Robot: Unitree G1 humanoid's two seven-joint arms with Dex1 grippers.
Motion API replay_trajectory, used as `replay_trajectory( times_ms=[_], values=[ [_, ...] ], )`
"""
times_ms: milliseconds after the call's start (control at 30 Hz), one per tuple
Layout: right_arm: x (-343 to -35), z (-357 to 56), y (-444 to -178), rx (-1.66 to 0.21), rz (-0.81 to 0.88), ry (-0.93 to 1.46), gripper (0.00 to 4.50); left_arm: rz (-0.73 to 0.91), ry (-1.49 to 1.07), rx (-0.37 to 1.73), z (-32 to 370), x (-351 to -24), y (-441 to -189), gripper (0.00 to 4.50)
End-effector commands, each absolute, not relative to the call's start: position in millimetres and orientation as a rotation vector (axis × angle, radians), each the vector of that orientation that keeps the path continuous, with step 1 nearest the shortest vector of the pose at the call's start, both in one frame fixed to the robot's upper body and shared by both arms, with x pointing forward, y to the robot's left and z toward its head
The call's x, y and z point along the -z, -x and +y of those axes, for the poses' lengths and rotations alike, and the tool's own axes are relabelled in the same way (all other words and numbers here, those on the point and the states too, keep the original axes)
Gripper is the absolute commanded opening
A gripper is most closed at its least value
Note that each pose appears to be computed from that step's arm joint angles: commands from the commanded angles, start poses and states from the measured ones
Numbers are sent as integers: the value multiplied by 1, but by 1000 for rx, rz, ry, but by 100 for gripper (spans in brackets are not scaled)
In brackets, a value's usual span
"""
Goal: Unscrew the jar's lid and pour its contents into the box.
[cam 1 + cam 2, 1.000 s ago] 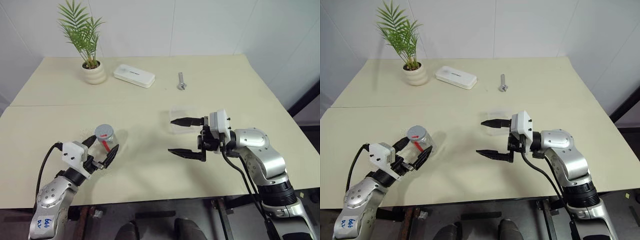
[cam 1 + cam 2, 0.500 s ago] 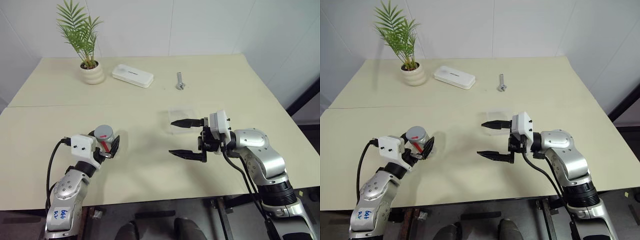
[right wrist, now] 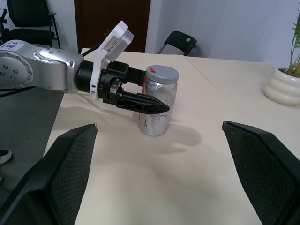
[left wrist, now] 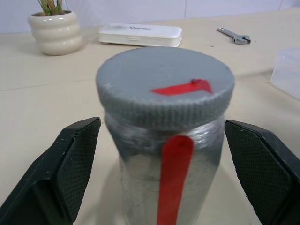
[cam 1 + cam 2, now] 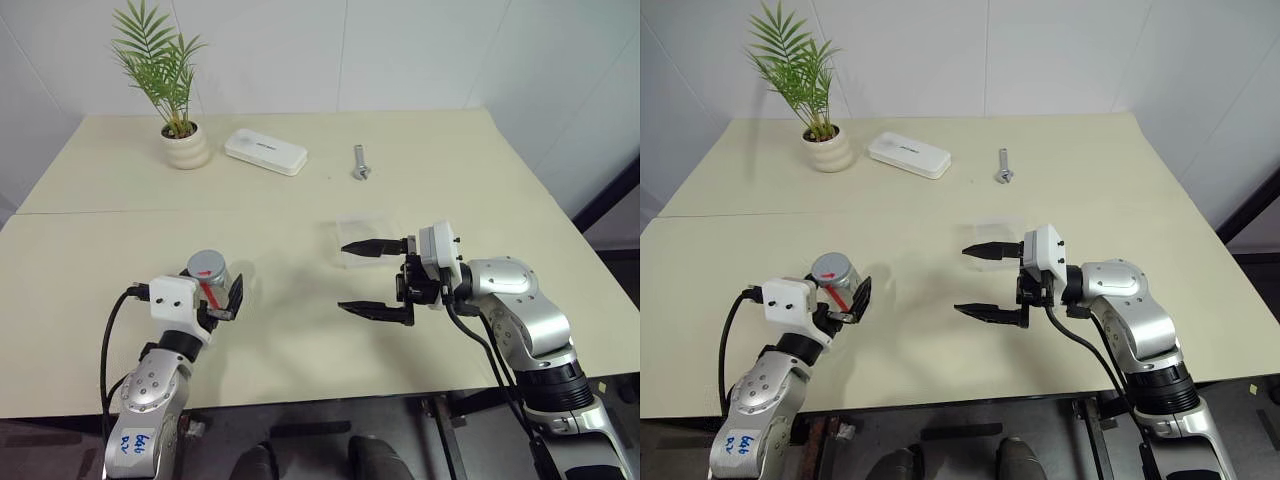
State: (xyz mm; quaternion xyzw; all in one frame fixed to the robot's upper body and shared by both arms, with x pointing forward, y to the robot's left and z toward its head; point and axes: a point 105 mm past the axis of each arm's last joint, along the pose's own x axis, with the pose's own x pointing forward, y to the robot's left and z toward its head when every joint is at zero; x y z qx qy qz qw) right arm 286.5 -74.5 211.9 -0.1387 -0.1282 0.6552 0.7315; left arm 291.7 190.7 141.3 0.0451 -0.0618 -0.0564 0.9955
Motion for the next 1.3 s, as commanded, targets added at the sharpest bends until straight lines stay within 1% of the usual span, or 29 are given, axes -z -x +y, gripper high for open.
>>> replay_trajectory(
  times_ms=[33,67,267,400,467,567,667,767,833,1000,1167,1300],
  values=[
    [-219,-76,-285,-1445,-308,309,450,-163,-95,118,186,-151,-291,407],
    [-219,-76,-285,-1445,-307,308,450,-163,-89,126,184,-150,-292,386],
    [-218,-77,-285,-1433,-307,301,450,-158,-33,125,182,-147,-295,204],
    [-218,-77,-285,-1426,-305,297,450,-191,-15,149,182,-153,-296,200],
    [-219,-77,-286,-1417,-309,289,450,-252,-16,214,182,-169,-299,200],
    [-233,-75,-289,-1378,-328,249,450,-297,-91,408,179,-192,-301,200],
    [-244,-69,-293,-1350,-292,232,450,-251,-164,612,175,-201,-300,200],
    [-263,-52,-288,-1371,-285,147,450,-165,-235,861,159,-203,-296,200],
    [-271,-40,-286,-1381,-273,123,450,-150,-232,941,150,-206,-298,200],
    [-280,-14,-300,-1306,-216,104,450,-158,-242,1050,126,-206,-302,200],
    [-273,0,-308,-1268,-192,135,450,-174,-230,1106,108,-208,-302,200],
    [-269,3,-310,-1257,-176,145,450,-180,-207,1104,105,-210,-302,200]
  ],
)
